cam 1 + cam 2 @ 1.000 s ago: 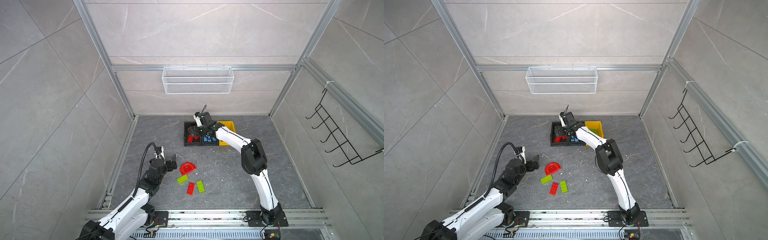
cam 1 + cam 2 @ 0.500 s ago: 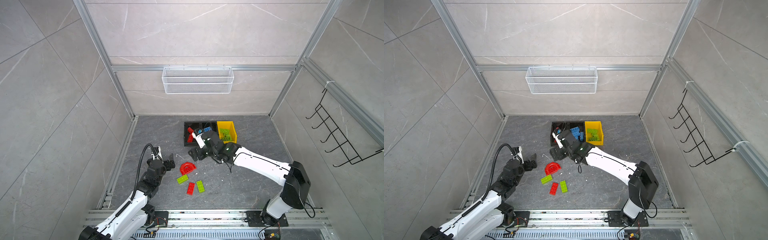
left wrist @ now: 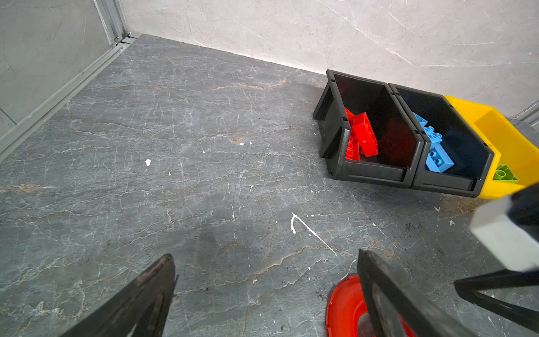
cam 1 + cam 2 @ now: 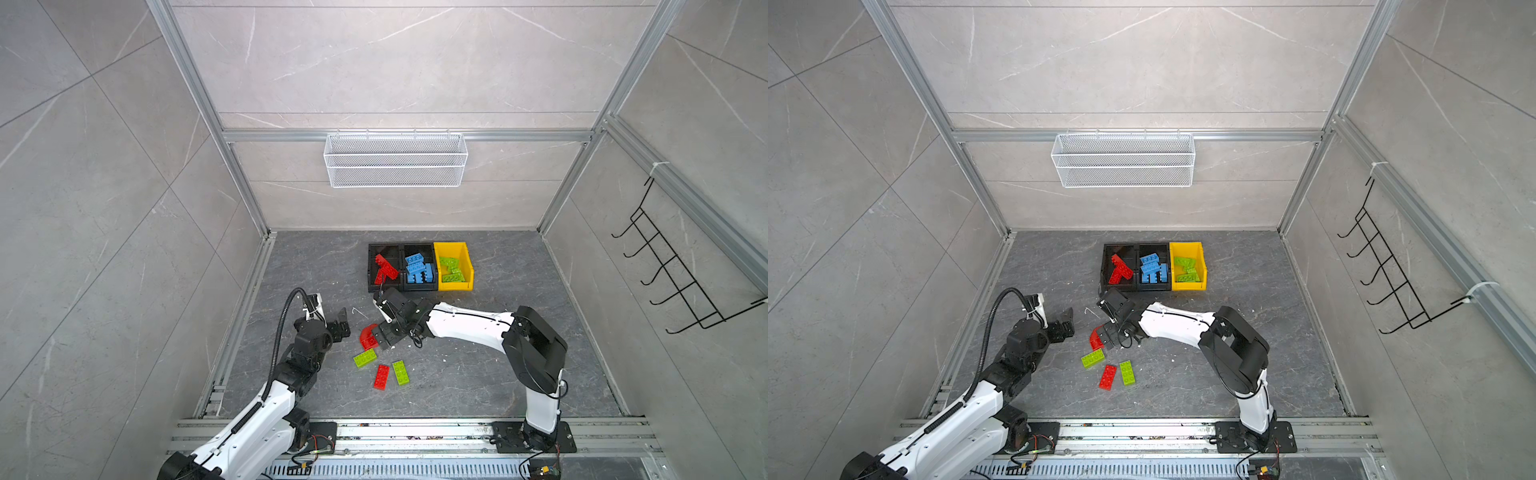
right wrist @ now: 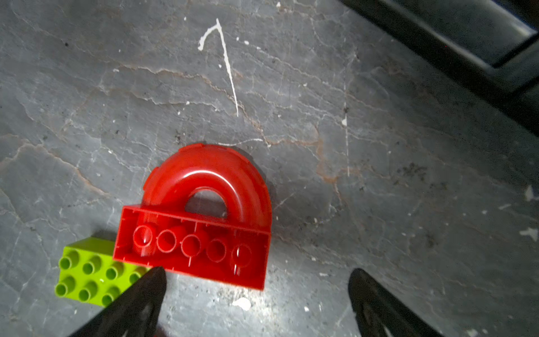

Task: Sort the legos into containers by color
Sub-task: 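Move the right gripper back down to the red arch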

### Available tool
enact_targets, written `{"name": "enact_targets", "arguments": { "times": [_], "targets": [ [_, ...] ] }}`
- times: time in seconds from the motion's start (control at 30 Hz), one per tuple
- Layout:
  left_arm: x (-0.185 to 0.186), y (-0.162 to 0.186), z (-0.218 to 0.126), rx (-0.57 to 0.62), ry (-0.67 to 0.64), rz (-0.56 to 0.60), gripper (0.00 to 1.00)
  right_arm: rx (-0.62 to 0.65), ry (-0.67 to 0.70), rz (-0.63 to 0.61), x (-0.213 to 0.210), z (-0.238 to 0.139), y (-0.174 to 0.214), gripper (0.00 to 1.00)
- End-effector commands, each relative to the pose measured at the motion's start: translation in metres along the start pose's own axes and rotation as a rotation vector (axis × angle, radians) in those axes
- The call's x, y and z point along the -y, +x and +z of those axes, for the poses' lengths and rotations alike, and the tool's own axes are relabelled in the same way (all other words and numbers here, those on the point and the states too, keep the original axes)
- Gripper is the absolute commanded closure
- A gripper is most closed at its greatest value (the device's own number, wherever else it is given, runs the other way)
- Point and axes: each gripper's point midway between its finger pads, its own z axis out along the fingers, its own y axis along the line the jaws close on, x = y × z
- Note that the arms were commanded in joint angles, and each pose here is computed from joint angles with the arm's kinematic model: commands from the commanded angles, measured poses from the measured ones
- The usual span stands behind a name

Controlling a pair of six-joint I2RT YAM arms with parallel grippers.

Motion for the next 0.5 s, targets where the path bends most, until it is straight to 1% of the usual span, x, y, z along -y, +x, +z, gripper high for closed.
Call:
{"name": "enact_targets", "arguments": {
  "times": [0.0, 0.2, 0.37, 0.47],
  "targets": [
    [-0.002, -0.007, -0.003, 0.035, -0.005, -0.02, 0.01, -0.027, -0.003, -0.008, -0.008, 0.009, 0.002, 0.01],
    [-0.002, -0.007, -0.003, 0.034, -0.002, -0.021, 0.01, -0.035, 0.003, 0.0, -0.011, 0.02, -0.002, 0.01],
    [-0.003, -0.008, -0.003, 0.038, -0.009, -0.022, 0.01, -0.059, 0.068, -0.021, 0.002, 0.024, 0.005, 0.0],
    [-0.003, -0.008, -0.003, 0.037, -0.011, -0.019, 0.01, -0.118, 0.1, -0.046, 0.017, 0.025, 0.015, 0.0]
  ]
}}
